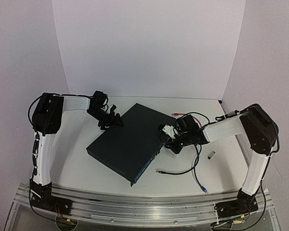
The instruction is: Pull the plug from the switch port
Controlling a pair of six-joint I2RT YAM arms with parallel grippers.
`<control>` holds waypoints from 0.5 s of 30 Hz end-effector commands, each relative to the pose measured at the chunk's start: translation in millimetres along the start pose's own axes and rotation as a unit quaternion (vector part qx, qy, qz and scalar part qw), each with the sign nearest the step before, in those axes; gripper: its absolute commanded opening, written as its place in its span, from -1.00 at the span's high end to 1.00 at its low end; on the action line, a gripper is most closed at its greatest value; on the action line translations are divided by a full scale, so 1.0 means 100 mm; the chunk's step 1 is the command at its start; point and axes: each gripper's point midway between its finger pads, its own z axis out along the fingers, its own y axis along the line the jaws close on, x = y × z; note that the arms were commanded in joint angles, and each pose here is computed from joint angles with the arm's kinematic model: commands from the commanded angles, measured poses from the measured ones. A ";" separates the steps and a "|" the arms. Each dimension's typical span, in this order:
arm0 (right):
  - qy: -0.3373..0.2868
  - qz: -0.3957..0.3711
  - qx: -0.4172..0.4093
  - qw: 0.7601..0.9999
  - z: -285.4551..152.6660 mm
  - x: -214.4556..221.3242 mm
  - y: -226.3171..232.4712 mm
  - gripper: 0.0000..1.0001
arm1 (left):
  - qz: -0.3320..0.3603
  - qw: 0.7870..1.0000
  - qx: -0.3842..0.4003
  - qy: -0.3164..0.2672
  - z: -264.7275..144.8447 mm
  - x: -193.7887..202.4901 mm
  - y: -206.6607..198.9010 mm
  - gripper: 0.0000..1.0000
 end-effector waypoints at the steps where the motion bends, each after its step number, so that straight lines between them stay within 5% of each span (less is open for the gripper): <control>1: 0.052 0.009 -0.008 0.999 -0.13 0.32 0.08 1.00 | -0.022 0.993 -0.095 0.061 0.43 0.43 0.59 -0.60; 15: 0.001 0.041 0.084 0.996 -0.82 0.23 -0.11 1.00 | -0.017 0.995 -0.083 0.050 0.39 0.39 0.52 -0.59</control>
